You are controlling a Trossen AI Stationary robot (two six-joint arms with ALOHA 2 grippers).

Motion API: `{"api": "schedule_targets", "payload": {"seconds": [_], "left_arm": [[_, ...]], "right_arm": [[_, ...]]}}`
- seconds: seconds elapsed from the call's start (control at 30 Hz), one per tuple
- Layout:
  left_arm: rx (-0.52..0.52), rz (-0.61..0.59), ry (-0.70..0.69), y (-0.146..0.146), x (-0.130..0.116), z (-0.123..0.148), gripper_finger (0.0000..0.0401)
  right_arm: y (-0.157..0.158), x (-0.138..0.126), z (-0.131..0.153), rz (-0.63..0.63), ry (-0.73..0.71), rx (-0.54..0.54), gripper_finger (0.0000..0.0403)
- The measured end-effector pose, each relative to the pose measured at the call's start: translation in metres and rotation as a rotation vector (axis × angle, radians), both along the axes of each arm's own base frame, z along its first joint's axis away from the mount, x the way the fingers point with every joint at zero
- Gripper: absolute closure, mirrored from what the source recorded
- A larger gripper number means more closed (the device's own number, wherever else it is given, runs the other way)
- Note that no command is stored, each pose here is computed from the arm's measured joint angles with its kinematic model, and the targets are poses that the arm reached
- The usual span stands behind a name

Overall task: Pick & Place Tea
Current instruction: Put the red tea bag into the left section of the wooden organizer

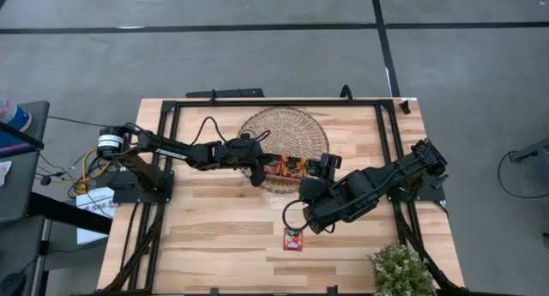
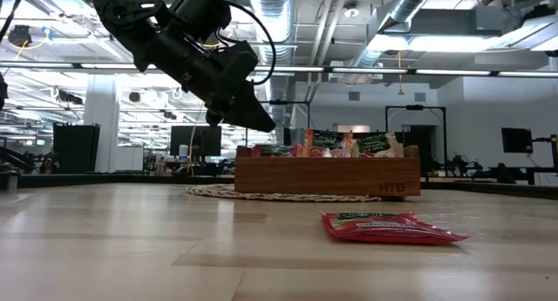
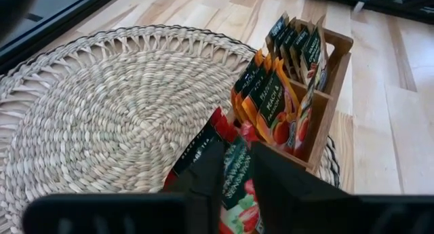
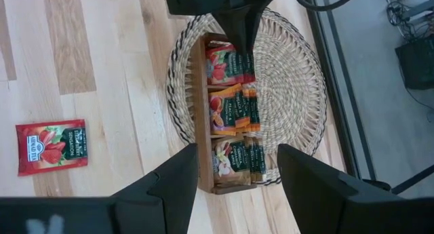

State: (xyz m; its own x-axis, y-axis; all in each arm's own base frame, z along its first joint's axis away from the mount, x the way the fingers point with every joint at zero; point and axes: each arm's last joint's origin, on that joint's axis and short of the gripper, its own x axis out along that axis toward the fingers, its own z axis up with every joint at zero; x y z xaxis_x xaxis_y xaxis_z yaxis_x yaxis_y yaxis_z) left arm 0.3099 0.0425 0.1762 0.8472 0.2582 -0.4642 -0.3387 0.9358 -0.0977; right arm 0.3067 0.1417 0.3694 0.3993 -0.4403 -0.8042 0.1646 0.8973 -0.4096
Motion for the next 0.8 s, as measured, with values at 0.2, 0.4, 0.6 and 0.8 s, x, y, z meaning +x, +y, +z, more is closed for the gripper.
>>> {"api": "schedule_targets", "payload": {"seconds": [0.2, 0.4, 0.6, 0.8], "left_arm": [[0.021, -0.01, -0.011, 0.0, -0.001, 0.005, 0.0286], [0.023, -0.024, -0.095, -0.005, -0.009, 0.046, 0.0271], [-0.099, -0.187, -0.136, -0.037, -0.031, 0.084, 0.027], [-0.203, -0.279, -0.005, -0.075, -0.048, 0.08, 0.027]], "right_arm": [[0.0, 0.0, 0.0, 0.001, 0.004, 0.007, 0.0209], [0.001, -0.001, 0.0, 0.018, 0.016, 0.004, 0.0209], [0.01, 0.001, -0.013, 0.118, 0.071, 0.019, 0.0209], [0.022, 0.007, -0.043, 0.223, 0.127, 0.079, 0.0209]]}}
